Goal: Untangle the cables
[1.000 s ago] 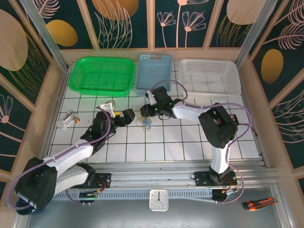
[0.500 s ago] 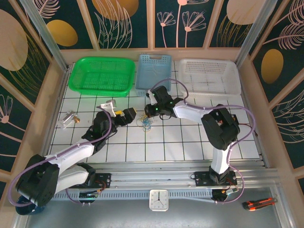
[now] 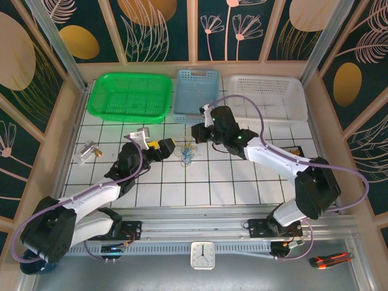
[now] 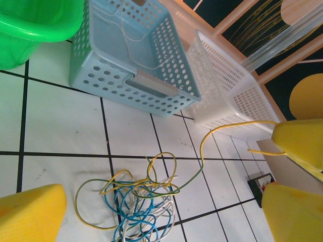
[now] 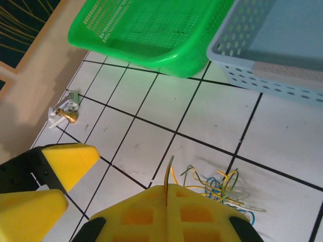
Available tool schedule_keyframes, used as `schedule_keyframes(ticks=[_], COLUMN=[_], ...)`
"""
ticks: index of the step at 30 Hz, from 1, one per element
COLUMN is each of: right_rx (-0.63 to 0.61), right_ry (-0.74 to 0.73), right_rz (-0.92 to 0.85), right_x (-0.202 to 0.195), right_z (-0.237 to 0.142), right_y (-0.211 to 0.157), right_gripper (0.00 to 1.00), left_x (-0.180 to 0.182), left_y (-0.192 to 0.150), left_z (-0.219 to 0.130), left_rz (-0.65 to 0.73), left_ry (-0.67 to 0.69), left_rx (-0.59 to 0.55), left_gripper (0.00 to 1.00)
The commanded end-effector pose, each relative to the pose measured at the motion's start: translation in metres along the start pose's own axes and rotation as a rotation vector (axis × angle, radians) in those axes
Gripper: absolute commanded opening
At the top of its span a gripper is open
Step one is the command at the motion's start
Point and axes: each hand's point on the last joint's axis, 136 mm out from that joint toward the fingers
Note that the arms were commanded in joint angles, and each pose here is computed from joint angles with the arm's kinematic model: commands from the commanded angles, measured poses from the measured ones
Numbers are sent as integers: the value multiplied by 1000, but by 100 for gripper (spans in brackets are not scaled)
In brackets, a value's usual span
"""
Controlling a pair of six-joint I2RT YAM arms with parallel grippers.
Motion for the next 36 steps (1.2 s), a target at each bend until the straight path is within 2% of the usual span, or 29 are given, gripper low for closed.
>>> schedule_keyframes(ticks=[1,6,15,27,36], right_rx=[-102,-139,-220,-234,-225], right_ry=[-15,-2,37,57,66], right_rz=[44,17,-26,-34,-38], right_x=[-1,10,30,37,38], right_z=[-15,-35,-69,-73,-69], right_y=[17,35,70,79,81], right_gripper=[0,0,0,0,0], left_x=[-11,-22,-38,-46,-73], left_y=[5,7,7,-11,4], left_z=[2,11,34,40,47], left_rz=[5,56,109,255,249], left_ry=[-54,-85,-123,-196,-297], left_rx=[-10,11,83,169,127], left_gripper=[99,99,92,87,89])
Point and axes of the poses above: each hand's point on the last joint's axis, 136 mm out from that joint toward the fingers, its own z axis out along the fingers, its own x axis along the line the jaws close on, y = z × x, and after that the axes turned 8 degrees about -z, right-handed
